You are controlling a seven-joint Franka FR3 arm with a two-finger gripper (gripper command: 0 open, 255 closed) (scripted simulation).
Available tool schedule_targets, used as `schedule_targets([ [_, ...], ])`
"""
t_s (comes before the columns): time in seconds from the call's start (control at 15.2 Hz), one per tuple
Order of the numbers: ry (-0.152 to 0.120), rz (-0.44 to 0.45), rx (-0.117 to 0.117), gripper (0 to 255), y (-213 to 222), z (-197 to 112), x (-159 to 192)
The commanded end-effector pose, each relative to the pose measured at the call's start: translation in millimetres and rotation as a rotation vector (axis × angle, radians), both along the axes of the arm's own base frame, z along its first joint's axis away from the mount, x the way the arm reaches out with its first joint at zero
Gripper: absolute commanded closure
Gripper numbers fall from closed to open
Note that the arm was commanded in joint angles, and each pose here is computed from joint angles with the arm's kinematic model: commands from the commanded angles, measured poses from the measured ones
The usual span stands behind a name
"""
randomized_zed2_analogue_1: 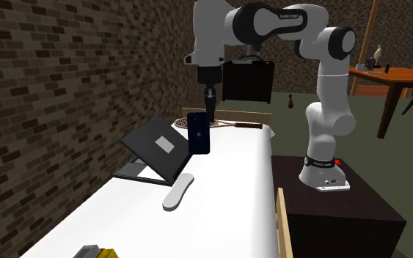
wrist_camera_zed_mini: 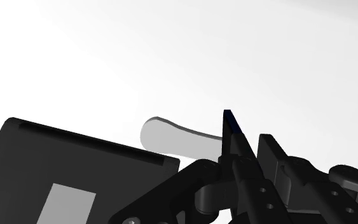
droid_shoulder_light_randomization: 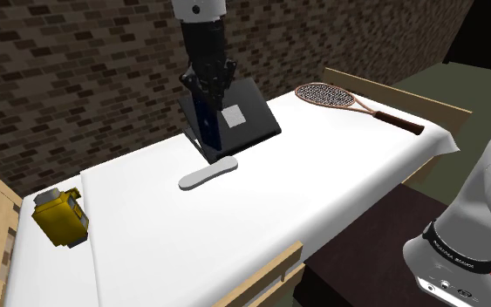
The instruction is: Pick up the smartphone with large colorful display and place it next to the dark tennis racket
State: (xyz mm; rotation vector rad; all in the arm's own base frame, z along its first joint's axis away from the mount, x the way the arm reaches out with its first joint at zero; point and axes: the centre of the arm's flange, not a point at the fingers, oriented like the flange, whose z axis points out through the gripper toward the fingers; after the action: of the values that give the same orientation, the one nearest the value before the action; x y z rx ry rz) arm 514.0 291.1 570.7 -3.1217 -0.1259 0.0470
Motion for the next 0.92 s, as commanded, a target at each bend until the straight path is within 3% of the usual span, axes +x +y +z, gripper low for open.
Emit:
schedule_targets([
  [0.0, 0.000, 0.000, 0.000, 255, 0, 12, 0],
  [0.33, 0.000, 0.000, 0.000, 255, 0, 36, 0],
  [0.86, 0.000, 0.000, 0.000, 255, -103, 37, -20],
])
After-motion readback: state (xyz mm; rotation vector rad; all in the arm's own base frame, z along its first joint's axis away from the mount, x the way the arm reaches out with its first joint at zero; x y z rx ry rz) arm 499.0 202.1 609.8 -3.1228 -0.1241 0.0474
